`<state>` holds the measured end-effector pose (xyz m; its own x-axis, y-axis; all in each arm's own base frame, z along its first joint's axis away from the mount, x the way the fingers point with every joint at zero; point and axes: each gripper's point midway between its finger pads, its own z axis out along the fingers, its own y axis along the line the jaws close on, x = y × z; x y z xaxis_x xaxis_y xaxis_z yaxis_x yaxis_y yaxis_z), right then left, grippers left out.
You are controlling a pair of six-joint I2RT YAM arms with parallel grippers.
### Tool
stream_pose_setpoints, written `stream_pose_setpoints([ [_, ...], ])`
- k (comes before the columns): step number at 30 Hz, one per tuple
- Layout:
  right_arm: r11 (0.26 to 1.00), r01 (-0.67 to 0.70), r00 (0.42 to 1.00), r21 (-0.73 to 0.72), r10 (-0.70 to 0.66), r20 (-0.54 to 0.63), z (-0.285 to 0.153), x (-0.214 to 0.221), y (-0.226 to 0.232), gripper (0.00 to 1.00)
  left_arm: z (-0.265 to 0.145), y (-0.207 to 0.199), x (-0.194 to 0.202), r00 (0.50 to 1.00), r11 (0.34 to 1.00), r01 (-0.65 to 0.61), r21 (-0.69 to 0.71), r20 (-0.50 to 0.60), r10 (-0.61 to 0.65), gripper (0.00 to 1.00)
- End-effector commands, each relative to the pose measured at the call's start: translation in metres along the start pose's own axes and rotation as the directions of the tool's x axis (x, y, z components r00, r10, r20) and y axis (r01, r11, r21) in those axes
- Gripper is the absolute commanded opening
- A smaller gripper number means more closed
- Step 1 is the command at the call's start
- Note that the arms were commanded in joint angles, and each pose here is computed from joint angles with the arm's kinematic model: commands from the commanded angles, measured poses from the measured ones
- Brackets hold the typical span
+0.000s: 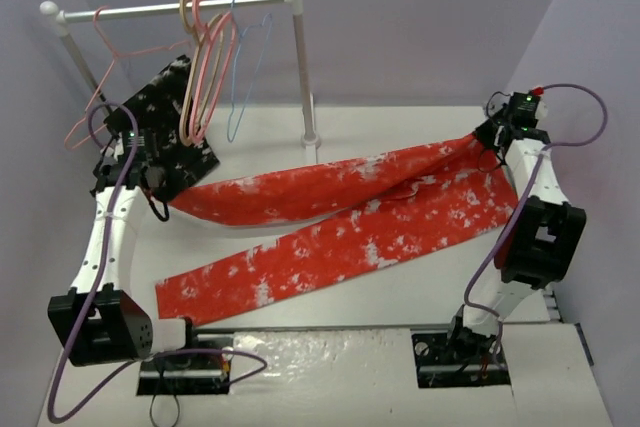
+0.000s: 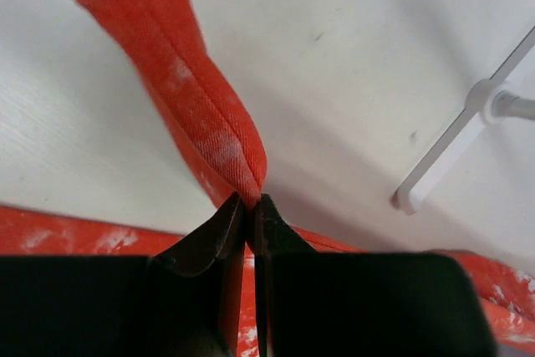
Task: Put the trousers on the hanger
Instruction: Fold the trousers
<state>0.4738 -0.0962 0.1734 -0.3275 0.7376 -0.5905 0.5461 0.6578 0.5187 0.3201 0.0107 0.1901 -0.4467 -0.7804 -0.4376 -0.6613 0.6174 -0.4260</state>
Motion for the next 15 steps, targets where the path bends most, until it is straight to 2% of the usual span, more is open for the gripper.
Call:
stream_pose_setpoints([
  [1,0.961,0.138,0.980,-0.241,-0.097,0.172,-0.003,-0.067,0.104,0.00,-0.041,-0.085,-0.095,0.968,0.978,-0.054,0.203,0.250,0.002,0.00],
  [4,0.910,0.238,0.953,-0.339,-0.151,0.264,-0.014,-0.084,0.149,0.00,-0.039,-0.107,-0.110,0.964,0.964,-0.091,0.249,0.265,0.023,0.00],
  [7,0.876,0.296,0.936,-0.382,-0.186,0.298,-0.025,-0.083,0.154,0.00,-0.049,-0.114,-0.114,0.953,0.945,-0.120,0.303,0.303,0.024,0.00],
  [9,0.870,0.318,0.924,-0.376,-0.196,0.328,-0.035,-0.083,0.134,0.00,-0.057,-0.110,-0.105,0.943,0.927,-0.139,0.348,0.332,0.017,0.00],
  [10,0.878,0.311,0.927,-0.363,-0.196,0.319,-0.038,-0.077,0.116,0.00,-0.048,-0.100,-0.094,0.949,0.931,-0.134,0.340,0.316,0.021,0.00],
  [11,0.875,0.315,0.923,-0.366,-0.194,0.331,-0.040,-0.079,0.116,0.00,-0.058,-0.100,-0.093,0.944,0.924,-0.138,0.357,0.328,0.014,0.00],
  [15,0.905,0.314,0.917,-0.287,-0.210,0.339,-0.051,-0.070,0.054,0.00,-0.043,-0.054,-0.041,0.970,0.941,-0.116,0.317,0.241,0.038,0.00],
])
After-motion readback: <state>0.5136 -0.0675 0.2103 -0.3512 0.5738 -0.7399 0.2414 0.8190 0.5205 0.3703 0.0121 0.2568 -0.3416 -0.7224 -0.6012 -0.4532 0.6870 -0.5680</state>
